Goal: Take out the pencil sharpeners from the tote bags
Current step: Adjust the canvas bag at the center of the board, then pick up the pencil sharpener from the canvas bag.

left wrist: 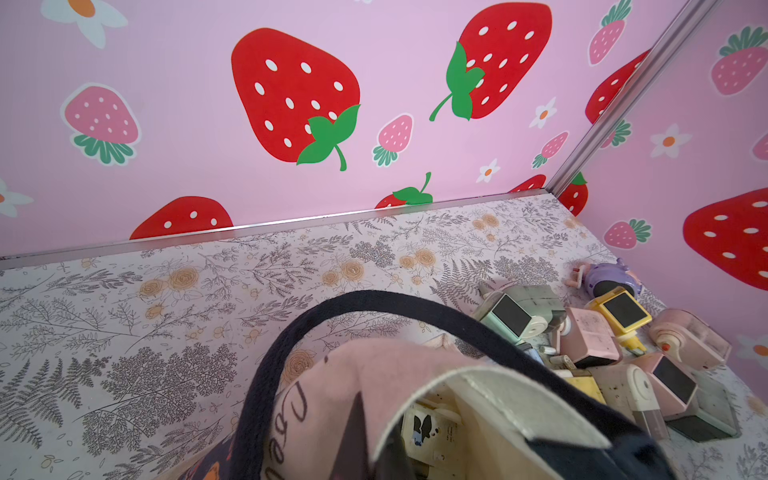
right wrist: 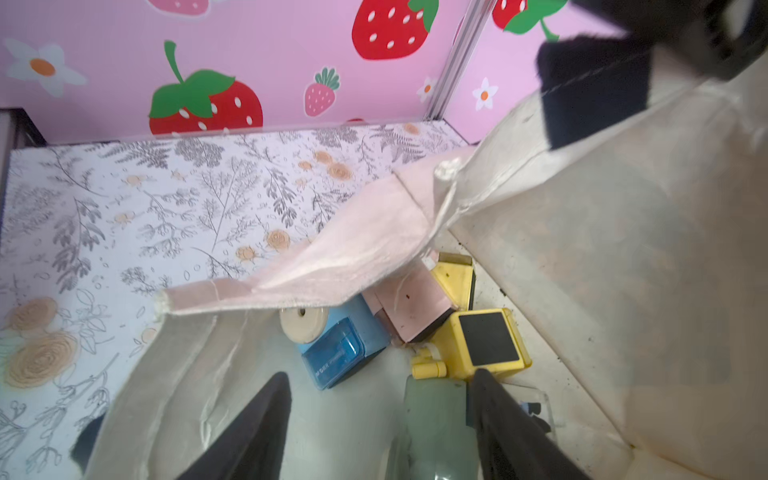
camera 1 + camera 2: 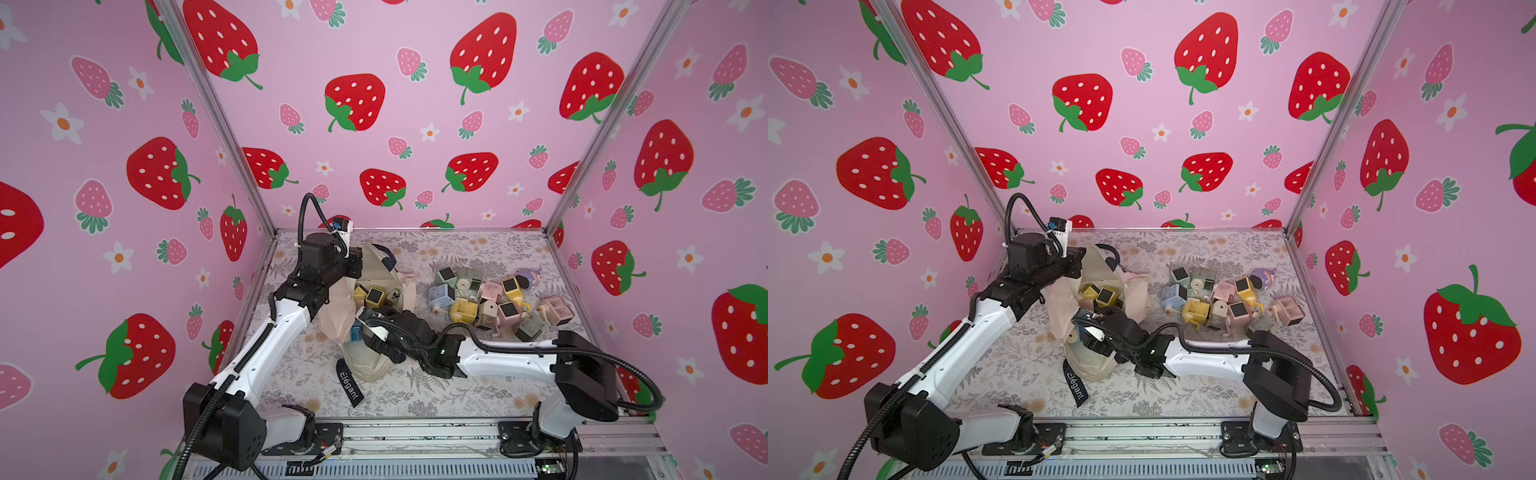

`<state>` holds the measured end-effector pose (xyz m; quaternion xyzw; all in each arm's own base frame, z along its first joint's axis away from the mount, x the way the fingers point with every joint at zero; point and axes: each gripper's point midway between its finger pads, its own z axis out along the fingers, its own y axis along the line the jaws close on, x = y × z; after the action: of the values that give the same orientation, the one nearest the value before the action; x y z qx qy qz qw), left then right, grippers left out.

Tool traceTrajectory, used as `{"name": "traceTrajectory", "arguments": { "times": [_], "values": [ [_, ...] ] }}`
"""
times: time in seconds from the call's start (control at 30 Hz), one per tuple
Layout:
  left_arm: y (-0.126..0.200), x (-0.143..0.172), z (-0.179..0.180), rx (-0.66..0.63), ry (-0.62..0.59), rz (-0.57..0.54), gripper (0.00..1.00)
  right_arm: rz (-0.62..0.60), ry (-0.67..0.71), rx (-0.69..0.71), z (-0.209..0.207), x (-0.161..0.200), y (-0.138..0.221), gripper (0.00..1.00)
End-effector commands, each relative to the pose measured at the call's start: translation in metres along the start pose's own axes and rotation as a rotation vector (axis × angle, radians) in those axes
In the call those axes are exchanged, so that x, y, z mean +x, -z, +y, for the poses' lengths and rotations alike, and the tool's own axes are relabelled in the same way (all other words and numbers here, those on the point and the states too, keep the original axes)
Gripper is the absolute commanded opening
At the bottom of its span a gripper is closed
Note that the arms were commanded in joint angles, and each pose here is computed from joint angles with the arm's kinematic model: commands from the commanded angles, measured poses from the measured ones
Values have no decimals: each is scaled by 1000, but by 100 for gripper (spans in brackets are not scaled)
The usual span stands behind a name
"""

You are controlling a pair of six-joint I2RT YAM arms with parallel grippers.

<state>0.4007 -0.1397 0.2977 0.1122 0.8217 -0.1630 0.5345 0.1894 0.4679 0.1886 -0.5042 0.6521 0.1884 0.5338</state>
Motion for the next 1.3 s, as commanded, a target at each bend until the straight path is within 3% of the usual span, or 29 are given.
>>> {"name": "traceTrajectory", "arguments": {
  "times": [0.0,0.43,0.63,0.9,1.07,1.27],
  "values": [
    [14,-46,-16,59,-34,-151,0,46,-27,49,-17,8,-11,68],
    [14,-46,-15,56,-35,-149,0,235,-10,141,-34,63,-42,67],
    [13,-45,-16,59,-33,-147,0,305,-85,183,-54,86,-45,69],
    [13,-45,-15,59,-33,-146,0,422,-135,147,-57,112,-59,75],
    [10,-45,-16,61,-36,-140,0,462,-143,163,-59,120,-63,85],
    [7,-44,-17,69,-31,-125,0,519,-175,163,-62,133,-65,90]
  ]
}}
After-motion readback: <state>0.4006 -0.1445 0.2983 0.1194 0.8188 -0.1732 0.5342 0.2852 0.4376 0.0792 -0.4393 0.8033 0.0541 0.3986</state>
